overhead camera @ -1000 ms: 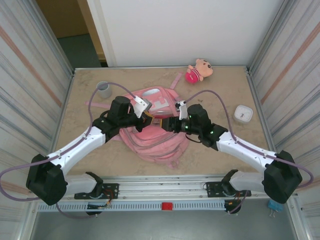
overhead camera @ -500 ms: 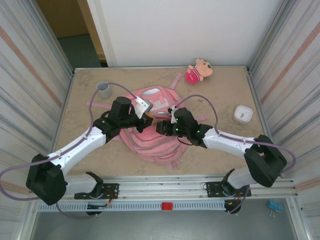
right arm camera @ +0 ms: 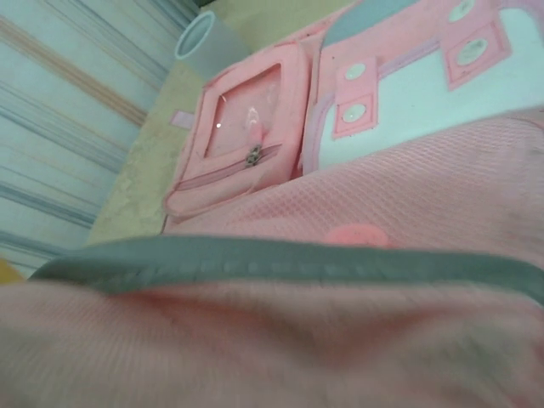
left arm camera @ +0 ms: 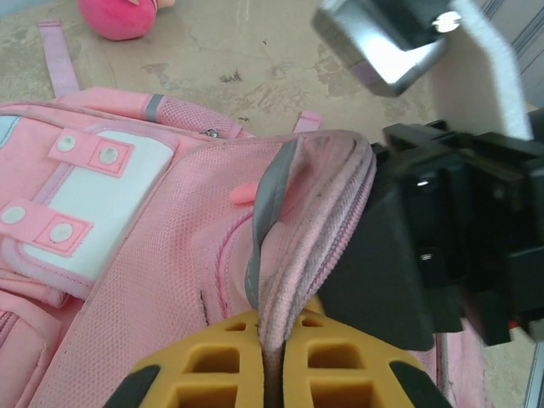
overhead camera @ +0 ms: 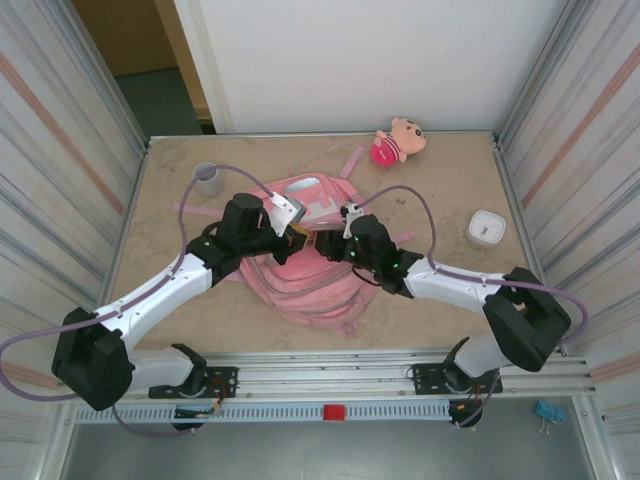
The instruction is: Pack books, pencil case, and school supplies into a backpack
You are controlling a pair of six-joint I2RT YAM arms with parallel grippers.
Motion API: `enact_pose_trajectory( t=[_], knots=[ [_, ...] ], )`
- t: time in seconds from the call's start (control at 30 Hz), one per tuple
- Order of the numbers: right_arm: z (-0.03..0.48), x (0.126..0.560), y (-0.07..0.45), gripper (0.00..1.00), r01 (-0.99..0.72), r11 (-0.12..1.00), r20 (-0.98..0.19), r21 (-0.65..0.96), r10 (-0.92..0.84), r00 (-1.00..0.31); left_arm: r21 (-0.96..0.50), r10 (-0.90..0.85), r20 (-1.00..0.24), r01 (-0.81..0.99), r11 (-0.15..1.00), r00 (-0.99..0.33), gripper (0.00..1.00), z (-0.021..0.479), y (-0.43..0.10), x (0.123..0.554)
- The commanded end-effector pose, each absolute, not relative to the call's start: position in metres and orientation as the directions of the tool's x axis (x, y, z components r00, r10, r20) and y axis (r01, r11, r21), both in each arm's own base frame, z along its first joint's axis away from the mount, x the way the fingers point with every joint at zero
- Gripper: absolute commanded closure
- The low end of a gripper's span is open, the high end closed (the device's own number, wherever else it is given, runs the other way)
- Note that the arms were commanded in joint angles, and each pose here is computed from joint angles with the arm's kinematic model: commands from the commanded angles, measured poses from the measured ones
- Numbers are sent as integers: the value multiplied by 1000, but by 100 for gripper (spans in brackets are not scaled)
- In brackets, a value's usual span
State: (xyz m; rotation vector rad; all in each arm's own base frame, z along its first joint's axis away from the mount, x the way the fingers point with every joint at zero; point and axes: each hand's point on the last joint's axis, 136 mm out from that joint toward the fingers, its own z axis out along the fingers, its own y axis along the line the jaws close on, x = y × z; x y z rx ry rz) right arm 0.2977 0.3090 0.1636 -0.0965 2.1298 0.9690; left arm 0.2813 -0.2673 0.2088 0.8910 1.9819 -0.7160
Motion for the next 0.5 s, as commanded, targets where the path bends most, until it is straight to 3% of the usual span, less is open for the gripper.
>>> enact_pose_trajectory(
  t=[0.0, 0.23, 0.27, 0.37, 0.47],
  knots=[
    [189, 281, 296, 66, -435, 681, -741, 589, 240, -628, -99, 281, -913, 829, 551, -296, 96, 241, -278, 280],
    [204, 249, 262, 55, -498, 706, -789, 504, 141, -598, -73, 388, -869, 853, 517, -309, 90, 207, -288, 263],
    [207, 247, 257, 54, -506, 716, -803, 480, 128, -582, -77, 392, -866, 858, 508, -310, 85, 204, -290, 261],
    [224, 242, 238, 50, -536, 730, -851, 424, 119, -511, -59, 457, -843, 892, 448, -285, 48, 188, -295, 247],
    [235, 239, 228, 37, -581, 708, -874, 402, 107, -474, -80, 501, -809, 901, 426, -309, 30, 174, -295, 235]
  ],
)
